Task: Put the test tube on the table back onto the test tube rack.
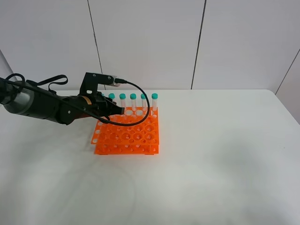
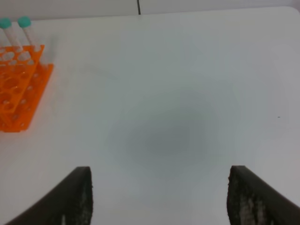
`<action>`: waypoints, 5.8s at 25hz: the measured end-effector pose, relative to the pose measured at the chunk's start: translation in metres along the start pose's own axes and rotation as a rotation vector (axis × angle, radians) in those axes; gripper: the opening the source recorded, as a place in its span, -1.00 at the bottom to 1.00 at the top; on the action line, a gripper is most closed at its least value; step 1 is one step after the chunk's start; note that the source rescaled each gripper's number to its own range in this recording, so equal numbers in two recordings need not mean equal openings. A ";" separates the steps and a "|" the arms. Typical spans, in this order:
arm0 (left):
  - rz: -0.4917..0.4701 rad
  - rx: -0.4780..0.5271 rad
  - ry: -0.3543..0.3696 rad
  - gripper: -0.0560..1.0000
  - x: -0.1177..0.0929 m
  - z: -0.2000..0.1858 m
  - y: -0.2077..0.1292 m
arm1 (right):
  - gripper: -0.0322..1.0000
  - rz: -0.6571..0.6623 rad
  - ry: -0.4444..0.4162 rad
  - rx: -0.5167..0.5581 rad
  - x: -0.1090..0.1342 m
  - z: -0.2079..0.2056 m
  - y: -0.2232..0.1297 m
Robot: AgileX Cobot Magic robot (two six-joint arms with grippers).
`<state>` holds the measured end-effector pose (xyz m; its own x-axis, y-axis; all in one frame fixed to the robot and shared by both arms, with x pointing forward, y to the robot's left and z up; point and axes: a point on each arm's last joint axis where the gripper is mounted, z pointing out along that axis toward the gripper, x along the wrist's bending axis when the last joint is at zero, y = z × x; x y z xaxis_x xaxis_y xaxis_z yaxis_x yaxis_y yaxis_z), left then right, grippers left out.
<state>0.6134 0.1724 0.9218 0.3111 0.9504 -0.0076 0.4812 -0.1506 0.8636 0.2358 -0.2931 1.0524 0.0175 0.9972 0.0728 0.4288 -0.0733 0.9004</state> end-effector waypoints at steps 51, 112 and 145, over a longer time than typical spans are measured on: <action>-0.007 -0.051 -0.003 -0.43 -0.001 -0.021 0.025 | 0.83 0.000 0.001 0.000 0.000 0.000 0.000; -0.276 0.403 0.359 -0.43 0.104 -0.239 0.057 | 0.83 0.000 0.001 0.000 0.000 0.000 0.000; -0.360 0.247 0.345 -0.43 0.016 -0.393 -0.061 | 0.83 0.000 0.001 0.000 0.000 0.000 0.000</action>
<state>0.2670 0.3041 1.0672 -0.1749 0.9814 -0.0789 0.6985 0.1801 0.6925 0.2358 -0.2930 1.0524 0.0172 0.9972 0.0734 0.4288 -0.0736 0.9004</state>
